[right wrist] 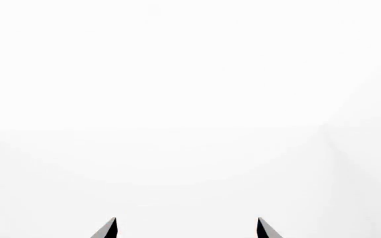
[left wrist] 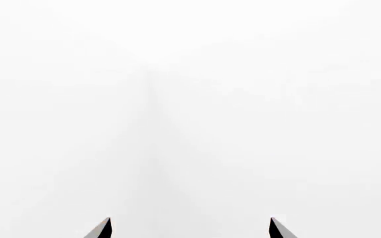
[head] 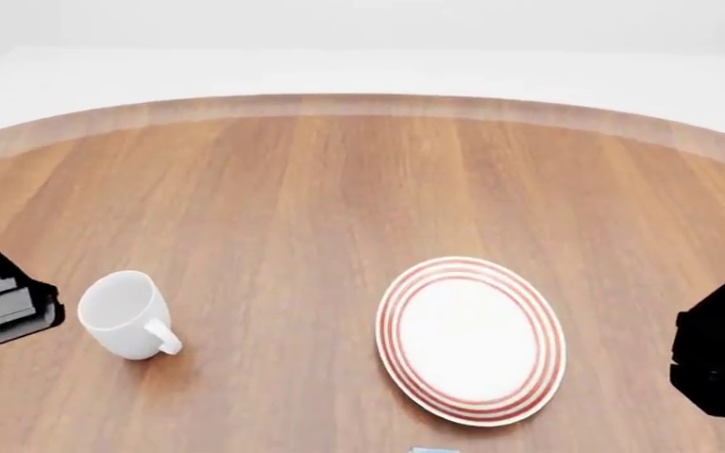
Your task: Pick up the white mug and put it on the plate, and put the chocolate pudding to the right of the plate.
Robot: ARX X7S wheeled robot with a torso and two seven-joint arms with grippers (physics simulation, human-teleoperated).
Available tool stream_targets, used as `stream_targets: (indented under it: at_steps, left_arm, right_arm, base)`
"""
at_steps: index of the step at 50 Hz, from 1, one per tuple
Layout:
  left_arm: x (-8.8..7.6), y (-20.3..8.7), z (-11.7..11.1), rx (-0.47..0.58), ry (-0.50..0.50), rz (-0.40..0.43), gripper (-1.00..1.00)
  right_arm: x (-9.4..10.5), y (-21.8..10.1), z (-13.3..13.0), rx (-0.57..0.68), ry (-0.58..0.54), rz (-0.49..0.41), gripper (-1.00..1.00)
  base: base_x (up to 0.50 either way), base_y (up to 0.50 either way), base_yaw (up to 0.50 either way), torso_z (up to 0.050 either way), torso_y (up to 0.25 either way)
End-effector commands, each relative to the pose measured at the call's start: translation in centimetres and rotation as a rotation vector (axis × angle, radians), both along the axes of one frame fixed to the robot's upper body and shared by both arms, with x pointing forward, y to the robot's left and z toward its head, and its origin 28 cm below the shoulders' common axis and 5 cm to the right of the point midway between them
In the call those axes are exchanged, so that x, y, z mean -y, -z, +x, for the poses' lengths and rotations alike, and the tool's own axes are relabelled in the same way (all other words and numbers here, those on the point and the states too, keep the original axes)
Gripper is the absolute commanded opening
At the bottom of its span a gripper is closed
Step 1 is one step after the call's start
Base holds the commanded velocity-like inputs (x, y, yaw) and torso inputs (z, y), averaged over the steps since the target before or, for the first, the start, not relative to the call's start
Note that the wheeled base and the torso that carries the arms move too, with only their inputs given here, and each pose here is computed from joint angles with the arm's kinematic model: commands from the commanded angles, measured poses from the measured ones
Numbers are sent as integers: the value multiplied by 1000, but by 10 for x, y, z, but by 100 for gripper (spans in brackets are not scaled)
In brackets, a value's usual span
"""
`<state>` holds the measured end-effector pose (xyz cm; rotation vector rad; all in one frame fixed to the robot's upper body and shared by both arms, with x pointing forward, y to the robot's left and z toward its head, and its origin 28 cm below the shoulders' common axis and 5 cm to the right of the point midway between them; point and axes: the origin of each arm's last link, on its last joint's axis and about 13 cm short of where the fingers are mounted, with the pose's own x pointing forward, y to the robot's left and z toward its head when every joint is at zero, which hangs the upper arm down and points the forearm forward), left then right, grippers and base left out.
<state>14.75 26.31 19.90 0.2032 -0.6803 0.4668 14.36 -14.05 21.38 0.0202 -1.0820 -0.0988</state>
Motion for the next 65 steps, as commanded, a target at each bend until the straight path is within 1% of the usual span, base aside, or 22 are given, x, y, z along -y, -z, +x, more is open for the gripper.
stream_targets:
  at_steps: [1, 6, 9, 11, 16, 17, 18, 22, 24, 27, 28, 29, 30, 31, 34, 37, 42, 46, 51, 55, 58, 65]
  left_arm:
    - [13, 6, 13, -215, 69, -45, 100]
    - [25, 0, 18, -315, 52, -139, 100]
    - [29, -3, 21, -350, 33, -145, 100]
    - [33, -6, 24, -383, 44, -174, 100]
    - [41, -10, 30, -466, 131, -240, 100]
    - [42, -10, 31, -475, 142, -241, 100]
    - [44, -10, 33, -494, 119, -235, 100]
    - [51, -13, 39, -538, 98, -215, 100]
    - [55, -14, 40, -554, 127, -225, 100]
    - [62, -16, 43, -574, 136, -222, 100]
    - [65, -15, 45, -610, 160, -233, 100]
    - [67, -15, 46, -613, 162, -213, 100]
    - [69, -14, 47, -617, 159, -216, 100]
    - [72, -14, 49, -631, 182, -234, 100]
    - [76, -15, 54, -640, 175, -218, 100]
    - [79, -17, 59, -649, 167, -230, 100]
    - [85, -20, 73, -667, 147, -288, 100]
    - [87, -24, 84, -689, 85, -364, 100]
    - [90, -26, 95, -699, 50, -412, 100]
    - [92, -25, 103, -714, 5, -493, 100]
    - [92, -23, 107, -704, -36, -511, 100]
    - [98, -11, 117, -743, -92, -543, 100]
  right_arm:
    - [2, 0, 0, 9, 23, -14, 100]
    - [2, 0, 1, 7, 20, -13, 100]
    - [3, 0, 1, 9, 20, -12, 100]
    - [3, 1, 1, 8, 19, -11, 100]
    - [2, 1, 1, 8, 17, -13, 100]
    - [2, 1, 1, 8, 17, -13, 100]
    - [1, 1, 1, 8, 16, -13, 100]
    - [1, 1, 1, 8, 15, -11, 100]
    - [1, 1, 1, 6, 14, -9, 100]
    - [0, 1, 0, 7, 11, -8, 100]
    - [0, 1, 0, 7, 10, -8, 100]
    - [0, 1, 0, 5, 9, -8, 100]
    - [0, 2, 1, 4, 9, -8, 100]
    - [0, 2, 1, 1, 9, -5, 100]
    - [0, 2, 1, 0, 6, -5, 100]
    - [-1, 3, 1, -1, 3, -5, 100]
    - [-1, 4, 2, -3, 0, -4, 100]
    - [-1, 4, 1, -4, -4, -3, 100]
    - [-2, 4, 1, -6, -6, -2, 100]
    - [-2, 3, 1, -6, -7, -1, 100]
    - [-2, 3, 1, -6, -8, -1, 100]
    - [-2, 3, 1, -9, -11, 0, 100]
  base:
    - [0, 0, 0, 0, 0]
    - [0, 0, 0, 0, 0]
    - [0, 0, 0, 0, 0]
    - [0, 0, 0, 0, 0]
    - [0, 0, 0, 0, 0]
    - [0, 0, 0, 0, 0]
    - [0, 0, 0, 0, 0]
    - [0, 0, 0, 0, 0]
    - [0, 0, 0, 0, 0]
    - [0, 0, 0, 0, 0]
    - [0, 0, 0, 0, 0]
    - [0, 0, 0, 0, 0]
    - [0, 0, 0, 0, 0]
    - [0, 0, 0, 0, 0]
    - [0, 0, 0, 0, 0]
    - [0, 0, 0, 0, 0]
    - [0, 0, 0, 0, 0]
    - [0, 0, 0, 0, 0]
    - [0, 0, 0, 0, 0]
    - [0, 0, 0, 0, 0]
    - [0, 0, 0, 0, 0]
    - [0, 0, 0, 0, 0]
